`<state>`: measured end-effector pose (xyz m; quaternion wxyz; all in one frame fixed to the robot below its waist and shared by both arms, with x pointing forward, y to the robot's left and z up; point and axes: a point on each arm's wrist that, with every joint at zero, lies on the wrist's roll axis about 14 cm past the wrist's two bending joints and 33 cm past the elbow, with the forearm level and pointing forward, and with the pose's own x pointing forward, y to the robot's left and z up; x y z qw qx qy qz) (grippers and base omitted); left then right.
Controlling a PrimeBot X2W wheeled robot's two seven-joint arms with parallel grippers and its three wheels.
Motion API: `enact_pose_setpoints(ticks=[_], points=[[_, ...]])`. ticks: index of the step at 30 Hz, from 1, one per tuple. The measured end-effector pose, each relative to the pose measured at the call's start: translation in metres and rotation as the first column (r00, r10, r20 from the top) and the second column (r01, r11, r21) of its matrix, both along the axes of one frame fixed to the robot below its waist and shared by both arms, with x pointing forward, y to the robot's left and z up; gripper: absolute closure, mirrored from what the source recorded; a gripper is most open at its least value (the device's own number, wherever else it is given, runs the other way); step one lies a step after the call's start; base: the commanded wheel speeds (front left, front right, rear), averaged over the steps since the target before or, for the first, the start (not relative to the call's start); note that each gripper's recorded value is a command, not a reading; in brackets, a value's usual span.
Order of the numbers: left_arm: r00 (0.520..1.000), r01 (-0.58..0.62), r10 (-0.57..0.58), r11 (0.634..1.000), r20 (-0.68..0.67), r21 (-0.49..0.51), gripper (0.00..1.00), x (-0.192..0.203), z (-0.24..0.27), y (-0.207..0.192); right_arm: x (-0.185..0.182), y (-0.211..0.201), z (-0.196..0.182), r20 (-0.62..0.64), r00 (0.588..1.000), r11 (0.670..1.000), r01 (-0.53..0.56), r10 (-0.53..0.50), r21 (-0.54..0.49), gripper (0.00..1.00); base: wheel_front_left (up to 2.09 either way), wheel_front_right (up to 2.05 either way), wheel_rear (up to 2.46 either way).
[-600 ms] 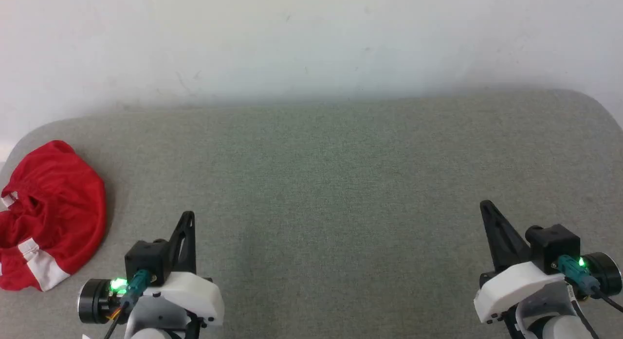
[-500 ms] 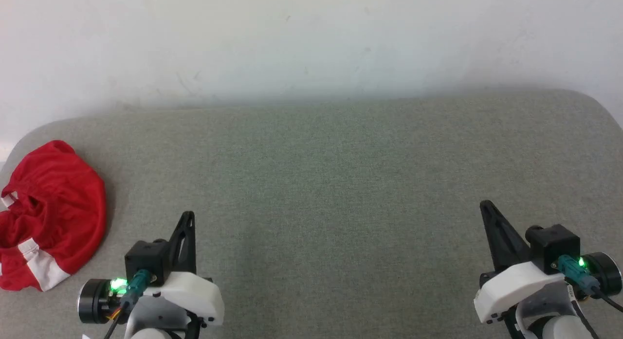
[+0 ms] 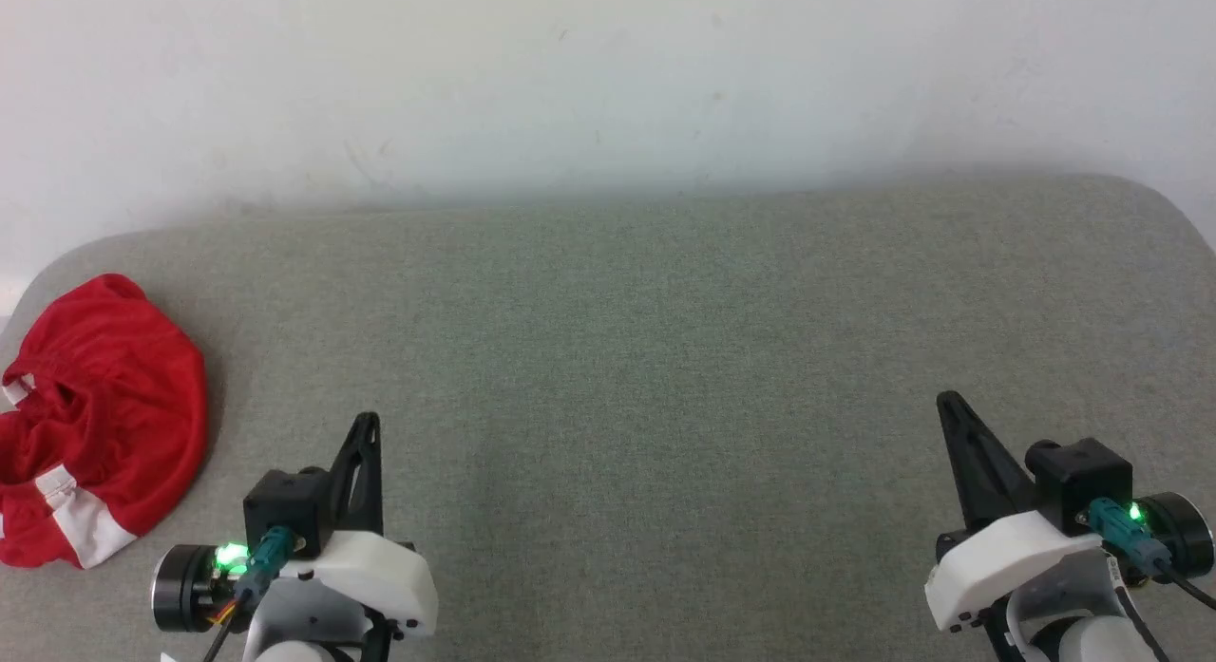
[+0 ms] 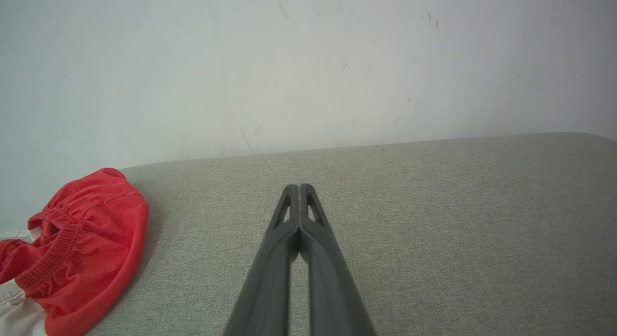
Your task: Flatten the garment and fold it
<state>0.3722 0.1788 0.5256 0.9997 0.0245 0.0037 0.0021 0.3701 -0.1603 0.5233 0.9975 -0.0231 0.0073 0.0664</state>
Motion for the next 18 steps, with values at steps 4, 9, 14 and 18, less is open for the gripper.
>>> enact_pose_setpoints(ticks=[4,9,14,18], points=[[1.0,0.0,0.0,1.0,0.0,0.0,0.0,0.0,-0.0002,0.0,0.0,0.0,-0.0002,-0.001,1.0,1.0,0.0,0.0,0.0,0.0,0.0,0.0,0.0],[1.0,0.0,0.0,1.0,-0.001,0.0,0.0,0.0001,-0.0006,-0.0003,0.0001,-0.001,-0.0004,-0.001,1.0,1.0,0.002,-0.002,0.001,0.0,0.0,0.0,0.0],[1.0,-0.007,0.007,1.0,0.008,0.001,0.0,0.0002,0.0004,-0.0004,0.0004,-0.0049,0.0009,0.008,1.0,1.0,0.014,-0.014,0.007,0.0,0.0,0.0,0.0],[1.0,-0.013,0.013,1.0,0.015,0.002,0.0,0.0003,0.0012,-0.001,0.0008,-0.0086,0.0023,0.017,1.0,1.0,0.024,-0.024,0.016,0.0,0.0,0.0,0.0]])
